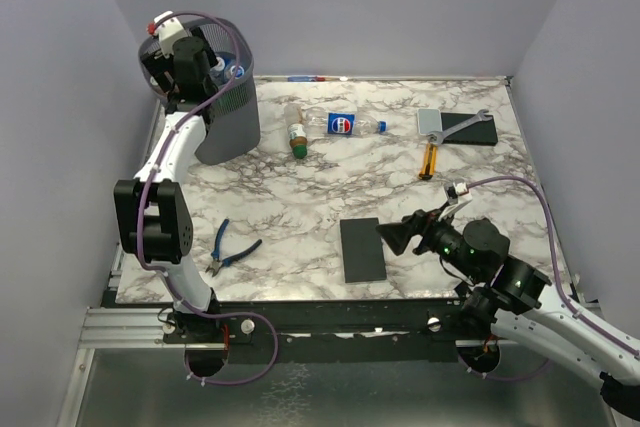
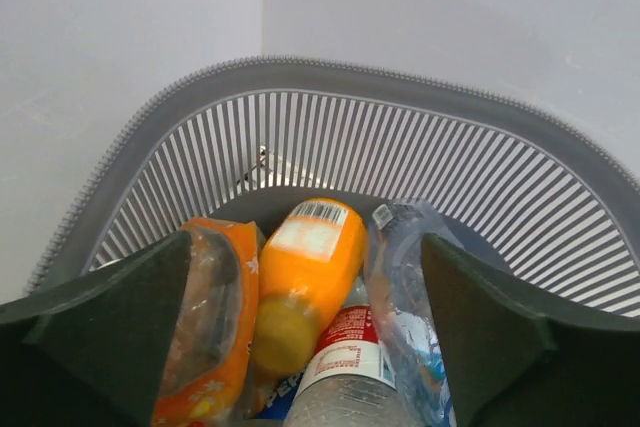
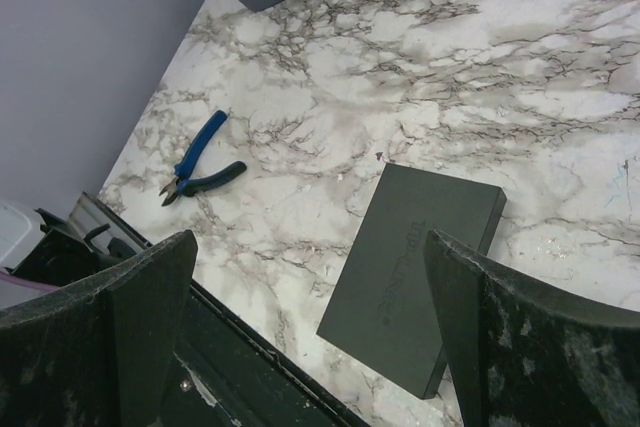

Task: Put the plastic bottles in the bin
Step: Place the plastic bottle in the trash bin.

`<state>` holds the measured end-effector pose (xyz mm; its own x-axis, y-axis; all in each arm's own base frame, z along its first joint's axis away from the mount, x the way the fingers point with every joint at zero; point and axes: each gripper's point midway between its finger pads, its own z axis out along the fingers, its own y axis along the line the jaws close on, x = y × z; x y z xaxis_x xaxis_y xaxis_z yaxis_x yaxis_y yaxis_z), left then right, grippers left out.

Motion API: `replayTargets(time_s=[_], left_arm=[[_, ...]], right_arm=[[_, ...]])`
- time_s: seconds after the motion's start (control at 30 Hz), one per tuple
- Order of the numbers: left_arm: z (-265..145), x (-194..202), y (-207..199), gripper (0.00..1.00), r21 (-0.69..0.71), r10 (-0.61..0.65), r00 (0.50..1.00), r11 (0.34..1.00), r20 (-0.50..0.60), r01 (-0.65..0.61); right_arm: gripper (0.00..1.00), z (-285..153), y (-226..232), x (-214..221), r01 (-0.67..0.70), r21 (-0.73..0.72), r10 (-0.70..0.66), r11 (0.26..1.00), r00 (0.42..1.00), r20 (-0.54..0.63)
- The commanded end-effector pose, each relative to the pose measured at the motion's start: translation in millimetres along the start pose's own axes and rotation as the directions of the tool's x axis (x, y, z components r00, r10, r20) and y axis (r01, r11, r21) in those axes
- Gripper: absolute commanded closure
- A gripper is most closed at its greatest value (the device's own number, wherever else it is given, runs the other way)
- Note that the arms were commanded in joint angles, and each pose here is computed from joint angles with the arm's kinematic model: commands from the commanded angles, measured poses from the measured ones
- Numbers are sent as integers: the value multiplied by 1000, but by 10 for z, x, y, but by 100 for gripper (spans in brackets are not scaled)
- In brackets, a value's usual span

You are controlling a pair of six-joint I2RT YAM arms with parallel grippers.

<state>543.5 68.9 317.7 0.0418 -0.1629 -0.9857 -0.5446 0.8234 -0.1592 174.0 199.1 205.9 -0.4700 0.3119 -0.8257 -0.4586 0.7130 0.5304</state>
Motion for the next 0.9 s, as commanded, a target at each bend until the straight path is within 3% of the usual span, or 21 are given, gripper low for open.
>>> replayTargets(time_s=[0.0, 0.27, 0.43, 0.53, 0.67, 0.77, 0.87], left_arm=[[-145, -637, -145, 1, 54, -98, 992, 994, 84, 93], [-807, -1758, -478, 1, 181, -235, 941, 964, 242, 194], [-1662, -1988, -907, 1, 383, -275, 935, 907, 223, 176], [-2231, -1715, -1186, 1, 534, -260, 956, 832, 137, 150], [-2849, -1006, -1376, 1, 679, -170, 985, 720, -26, 142], [-3198, -387, -1309, 1, 732, -102, 983, 657, -154, 183], [-3395, 183, -1080, 1, 733, -64, 961, 634, -269, 248]], right_arm=[[1, -23, 2, -20, -1, 11, 1, 1000, 1000, -7], [1, -68, 45, -159, 15, 17, -15, 1000, 1000, 12], [1, -142, -55, -379, 52, 97, -59, 994, 996, 72], [1, -149, -103, -565, 91, 166, -109, 982, 989, 99], [1, 28, -161, -718, 136, 297, -157, 945, 986, 50], [1, 312, -162, -728, 190, 356, -198, 915, 980, -17], [0, 661, -146, -766, 219, 375, -220, 901, 975, -41]])
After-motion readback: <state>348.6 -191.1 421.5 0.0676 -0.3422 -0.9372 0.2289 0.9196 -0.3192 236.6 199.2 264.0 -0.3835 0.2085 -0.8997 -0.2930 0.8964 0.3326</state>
